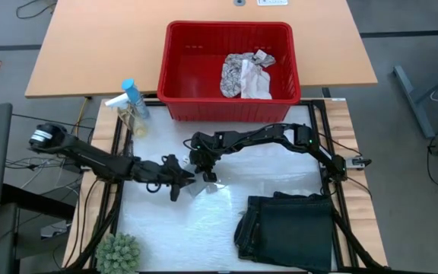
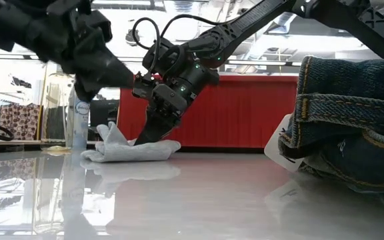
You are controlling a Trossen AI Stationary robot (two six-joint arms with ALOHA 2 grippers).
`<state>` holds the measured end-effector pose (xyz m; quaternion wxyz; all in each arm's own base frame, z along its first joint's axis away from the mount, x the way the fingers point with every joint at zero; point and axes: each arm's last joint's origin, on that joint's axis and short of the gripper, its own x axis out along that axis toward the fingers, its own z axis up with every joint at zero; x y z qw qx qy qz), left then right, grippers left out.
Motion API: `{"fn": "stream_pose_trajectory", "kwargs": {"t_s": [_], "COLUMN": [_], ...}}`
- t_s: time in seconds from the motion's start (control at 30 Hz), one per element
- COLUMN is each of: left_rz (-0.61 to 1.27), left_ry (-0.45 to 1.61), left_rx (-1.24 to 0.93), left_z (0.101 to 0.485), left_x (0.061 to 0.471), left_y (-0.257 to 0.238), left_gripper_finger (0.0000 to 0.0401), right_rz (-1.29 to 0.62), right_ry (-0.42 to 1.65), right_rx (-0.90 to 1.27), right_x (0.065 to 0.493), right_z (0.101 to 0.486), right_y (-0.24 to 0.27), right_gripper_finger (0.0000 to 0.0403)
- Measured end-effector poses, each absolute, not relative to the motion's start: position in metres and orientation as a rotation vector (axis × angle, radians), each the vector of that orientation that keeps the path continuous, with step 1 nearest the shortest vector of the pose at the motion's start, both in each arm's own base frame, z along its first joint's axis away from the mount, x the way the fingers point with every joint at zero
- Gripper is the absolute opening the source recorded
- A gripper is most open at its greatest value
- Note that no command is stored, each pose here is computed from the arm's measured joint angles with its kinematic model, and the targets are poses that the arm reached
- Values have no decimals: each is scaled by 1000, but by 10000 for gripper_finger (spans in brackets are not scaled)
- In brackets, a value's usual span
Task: Fold Laundry from Bin
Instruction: Fold the gray boxer from the red laundry bin
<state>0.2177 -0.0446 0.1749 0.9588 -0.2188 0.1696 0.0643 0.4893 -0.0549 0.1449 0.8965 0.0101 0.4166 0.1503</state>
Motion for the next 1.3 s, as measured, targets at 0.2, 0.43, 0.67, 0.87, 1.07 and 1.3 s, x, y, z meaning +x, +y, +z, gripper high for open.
{"fn": "stream_pose_trajectory", "kwargs": {"t_s": [0.2,0.43,0.67,0.87,1.07,1.3], "left_rz": [155,293,396,439,444,580], "left_ry": [469,559,613,580,422,268], "left_rx": [-429,-475,-526,-597,-611,-424], "left_z": [144,119,112,115,142,157], "left_x": [226,225,216,211,207,200], "left_y": [-53,-56,-61,-67,-68,-66], "left_gripper_finger": [103,103,103,103,103,102], "right_rz": [312,312,313,315,314,313], "right_ry": [864,864,868,869,870,870], "right_rx": [22,22,24,26,27,27], "right_x": [489,489,489,489,488,488], "right_z": [145,145,145,145,145,145], "right_y": [-55,-55,-55,-55,-55,-55], "right_gripper_finger": [15,15,16,16,16,16]}}
